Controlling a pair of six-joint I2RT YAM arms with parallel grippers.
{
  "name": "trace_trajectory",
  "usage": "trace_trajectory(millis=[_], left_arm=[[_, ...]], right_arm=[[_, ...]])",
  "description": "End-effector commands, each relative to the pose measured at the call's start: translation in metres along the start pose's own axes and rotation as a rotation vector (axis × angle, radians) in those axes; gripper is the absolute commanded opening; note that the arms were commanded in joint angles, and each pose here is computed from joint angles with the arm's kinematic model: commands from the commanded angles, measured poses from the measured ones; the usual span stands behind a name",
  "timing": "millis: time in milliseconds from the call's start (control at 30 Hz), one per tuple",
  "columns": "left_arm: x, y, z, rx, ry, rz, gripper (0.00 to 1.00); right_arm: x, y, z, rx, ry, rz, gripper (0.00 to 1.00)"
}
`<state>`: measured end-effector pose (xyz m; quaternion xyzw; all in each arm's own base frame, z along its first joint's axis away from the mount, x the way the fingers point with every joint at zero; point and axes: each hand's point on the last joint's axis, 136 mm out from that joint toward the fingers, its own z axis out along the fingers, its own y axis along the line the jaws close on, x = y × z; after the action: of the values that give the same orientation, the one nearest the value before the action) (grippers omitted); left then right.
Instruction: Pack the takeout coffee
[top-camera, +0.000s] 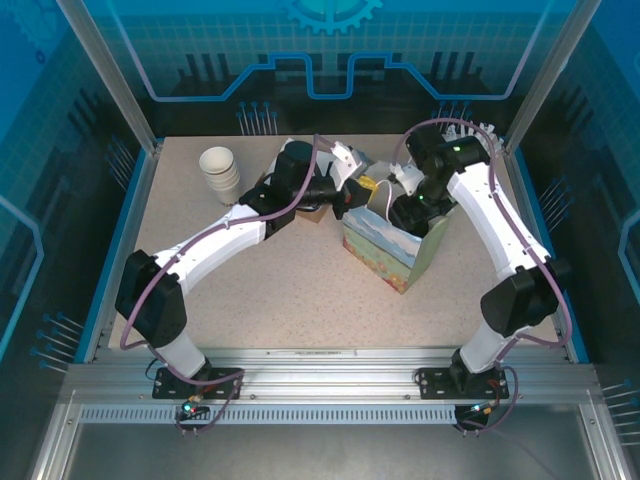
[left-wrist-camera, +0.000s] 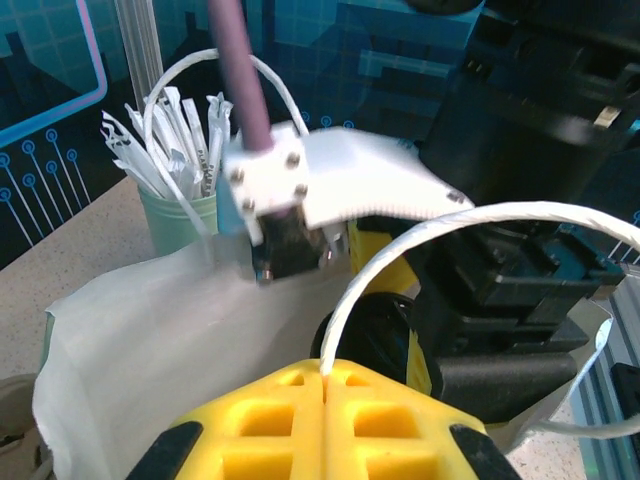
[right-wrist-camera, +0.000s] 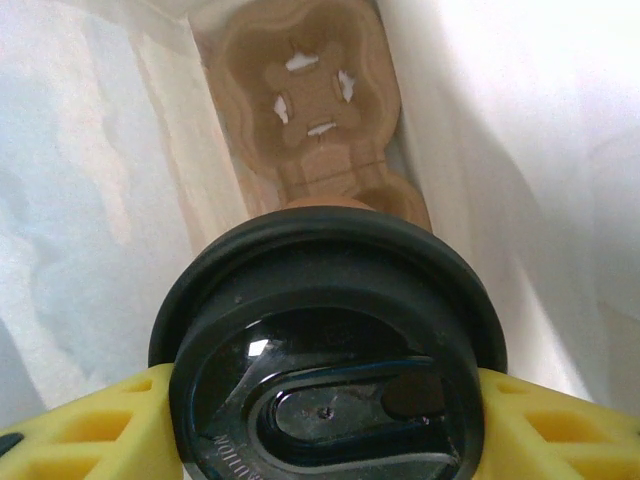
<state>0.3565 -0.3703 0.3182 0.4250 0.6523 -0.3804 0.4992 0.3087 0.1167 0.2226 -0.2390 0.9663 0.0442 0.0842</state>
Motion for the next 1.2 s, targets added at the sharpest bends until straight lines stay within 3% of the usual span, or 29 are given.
trace_trajectory(millis=[0,533,1167], left_arm=[[-0.02,-0.006,-0.011,0.009,-0.055,0.07,0.06],[-0.017,-0.006,-0.01,0.011,-0.043,0.051,0.08],[-0.018,0.002,-0.011,-0.025,-0.041,0.045,0.09]], right_arm=[[0.007,-0.001,0.0,0.027,0.075,-0.057,0.38],[0.0,0.001,0.01,0.074,0.135,-0.245,0.41],[0.007,0.001,0.03,0.053,0.185,-0.304,0.4]])
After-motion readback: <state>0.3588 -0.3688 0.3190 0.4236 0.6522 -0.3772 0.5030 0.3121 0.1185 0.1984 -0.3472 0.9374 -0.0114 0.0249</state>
